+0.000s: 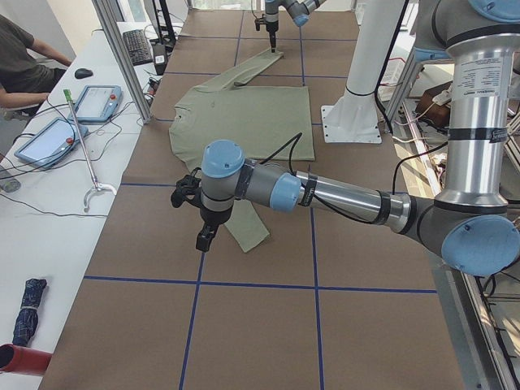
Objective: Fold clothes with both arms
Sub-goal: 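Lower the right gripper to the cuff of the nearest sleeve and grasp it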
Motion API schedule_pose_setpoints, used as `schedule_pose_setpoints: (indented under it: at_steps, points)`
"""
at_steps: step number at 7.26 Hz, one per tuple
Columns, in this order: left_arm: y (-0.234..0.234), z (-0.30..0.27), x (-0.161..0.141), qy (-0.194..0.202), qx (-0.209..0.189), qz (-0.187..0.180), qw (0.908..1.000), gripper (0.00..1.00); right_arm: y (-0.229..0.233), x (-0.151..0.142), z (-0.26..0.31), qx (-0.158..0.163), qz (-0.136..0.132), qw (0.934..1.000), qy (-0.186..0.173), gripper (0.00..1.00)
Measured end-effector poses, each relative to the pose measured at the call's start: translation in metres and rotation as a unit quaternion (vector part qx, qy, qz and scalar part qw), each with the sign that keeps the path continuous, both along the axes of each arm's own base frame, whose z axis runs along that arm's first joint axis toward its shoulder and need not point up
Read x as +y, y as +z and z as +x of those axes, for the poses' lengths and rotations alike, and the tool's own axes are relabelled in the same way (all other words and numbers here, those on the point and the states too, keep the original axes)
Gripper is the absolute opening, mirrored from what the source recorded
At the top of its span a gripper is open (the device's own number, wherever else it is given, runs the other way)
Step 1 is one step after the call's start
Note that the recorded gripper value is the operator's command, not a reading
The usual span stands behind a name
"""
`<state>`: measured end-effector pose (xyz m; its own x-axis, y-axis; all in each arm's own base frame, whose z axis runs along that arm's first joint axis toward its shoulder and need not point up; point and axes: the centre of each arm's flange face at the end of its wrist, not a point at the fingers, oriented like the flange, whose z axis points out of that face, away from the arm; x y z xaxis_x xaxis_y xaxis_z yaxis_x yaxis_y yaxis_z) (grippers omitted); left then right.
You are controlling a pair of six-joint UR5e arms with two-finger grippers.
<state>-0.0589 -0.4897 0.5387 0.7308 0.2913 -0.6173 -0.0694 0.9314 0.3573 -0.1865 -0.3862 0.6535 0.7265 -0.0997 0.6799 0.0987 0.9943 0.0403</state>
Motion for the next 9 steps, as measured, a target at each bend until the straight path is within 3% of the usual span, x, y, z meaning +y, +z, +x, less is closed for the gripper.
schedule_pose_setpoints:
  at_steps: [1,4,6,7,8,9]
  points:
    - [-0.0036,-0.0006,0.0008,-0.001,0.0,0.003,1.0,1.0,0.0027,0.0005,0.0,0.001,-0.002,1.0,-0.001,0.89]
    - [-0.0069,-0.0014,0.0015,-0.002,0.0,0.005,1.0,1.0,0.0021,0.0022,-0.0015,-0.007,-0.01,0.9999,-0.005,0.3]
    - [-0.0066,-0.0014,0.0019,-0.002,0.0,0.005,1.0,1.0,0.0003,0.0034,-0.0024,-0.014,-0.013,0.9998,-0.009,0.07]
    - [-0.0056,-0.0014,0.0028,-0.002,0.0,0.003,1.0,1.0,-0.0005,0.0035,-0.0025,-0.015,-0.013,0.9997,-0.01,0.0]
    - [-0.0044,-0.0014,0.004,-0.002,0.001,0.002,1.0,1.0,-0.0018,0.0033,-0.0025,-0.016,-0.013,0.9997,-0.01,0.0]
    - [-0.004,-0.0008,0.0049,-0.001,0.005,0.001,1.0,1.0,-0.0036,0.0031,-0.0026,-0.017,-0.012,0.9997,-0.009,0.14]
